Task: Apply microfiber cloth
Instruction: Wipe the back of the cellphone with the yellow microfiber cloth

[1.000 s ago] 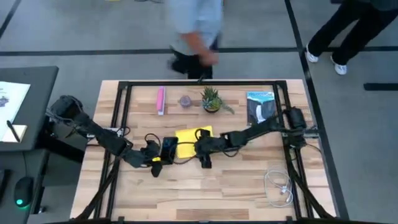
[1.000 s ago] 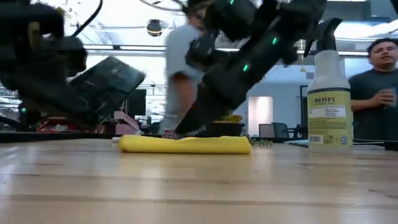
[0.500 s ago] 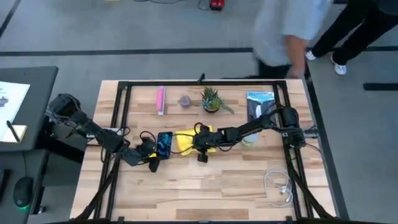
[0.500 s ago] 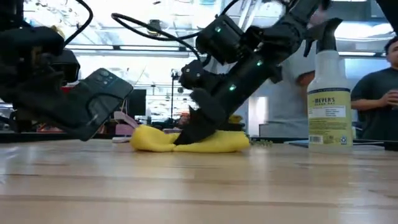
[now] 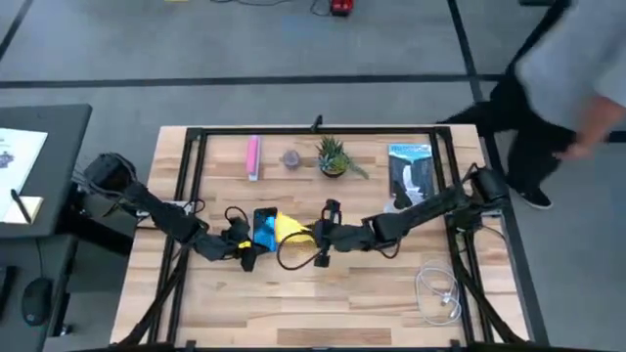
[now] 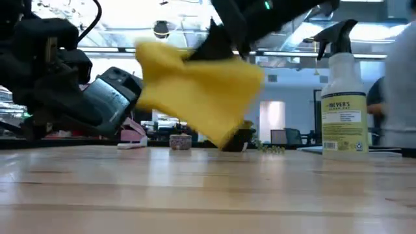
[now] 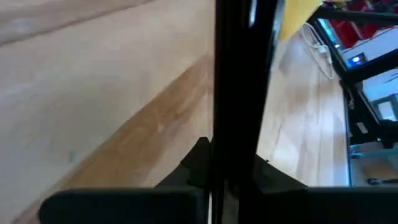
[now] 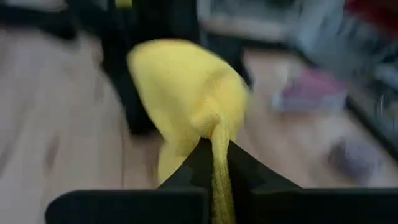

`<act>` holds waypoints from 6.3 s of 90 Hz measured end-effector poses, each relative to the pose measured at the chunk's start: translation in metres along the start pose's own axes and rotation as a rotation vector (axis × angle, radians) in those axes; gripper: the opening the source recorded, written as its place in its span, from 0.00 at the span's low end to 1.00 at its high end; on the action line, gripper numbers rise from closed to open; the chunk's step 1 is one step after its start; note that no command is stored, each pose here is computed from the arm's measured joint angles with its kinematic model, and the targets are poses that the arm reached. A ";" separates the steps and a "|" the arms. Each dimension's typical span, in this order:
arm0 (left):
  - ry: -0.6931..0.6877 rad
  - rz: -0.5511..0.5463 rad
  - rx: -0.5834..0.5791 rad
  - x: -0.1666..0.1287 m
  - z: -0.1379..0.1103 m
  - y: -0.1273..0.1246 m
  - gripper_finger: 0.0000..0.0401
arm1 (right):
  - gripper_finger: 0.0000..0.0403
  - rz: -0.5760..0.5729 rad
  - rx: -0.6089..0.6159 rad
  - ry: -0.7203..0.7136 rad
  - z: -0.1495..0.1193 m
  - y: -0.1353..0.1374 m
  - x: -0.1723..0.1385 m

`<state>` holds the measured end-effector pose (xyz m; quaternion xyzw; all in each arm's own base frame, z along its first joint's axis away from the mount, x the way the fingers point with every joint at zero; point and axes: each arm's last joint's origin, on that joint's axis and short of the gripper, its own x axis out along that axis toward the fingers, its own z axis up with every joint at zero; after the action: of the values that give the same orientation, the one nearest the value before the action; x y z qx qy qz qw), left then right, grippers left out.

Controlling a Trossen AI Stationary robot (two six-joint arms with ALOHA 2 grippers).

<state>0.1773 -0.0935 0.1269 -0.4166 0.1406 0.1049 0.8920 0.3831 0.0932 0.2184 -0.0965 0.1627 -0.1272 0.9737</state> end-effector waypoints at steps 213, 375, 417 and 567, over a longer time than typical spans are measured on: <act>-0.021 -0.089 0.129 0.043 0.017 -0.043 0.03 | 0.00 -0.283 -0.158 0.138 -0.008 -0.003 0.027; -0.087 -0.049 0.132 0.046 0.023 -0.039 0.03 | 0.00 0.104 -0.032 0.143 -0.033 0.027 0.042; -0.111 -0.040 0.139 0.044 0.025 -0.040 0.03 | 0.00 0.038 -0.065 0.161 -0.033 0.031 0.040; -0.101 -0.039 0.169 0.045 0.024 -0.040 0.03 | 0.00 -0.079 -0.009 0.057 0.003 0.002 0.038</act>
<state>0.2354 -0.0973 0.1553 -0.3366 0.0955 0.0962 0.9318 0.4195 0.0850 0.2100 -0.1036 0.1871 -0.1677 0.9624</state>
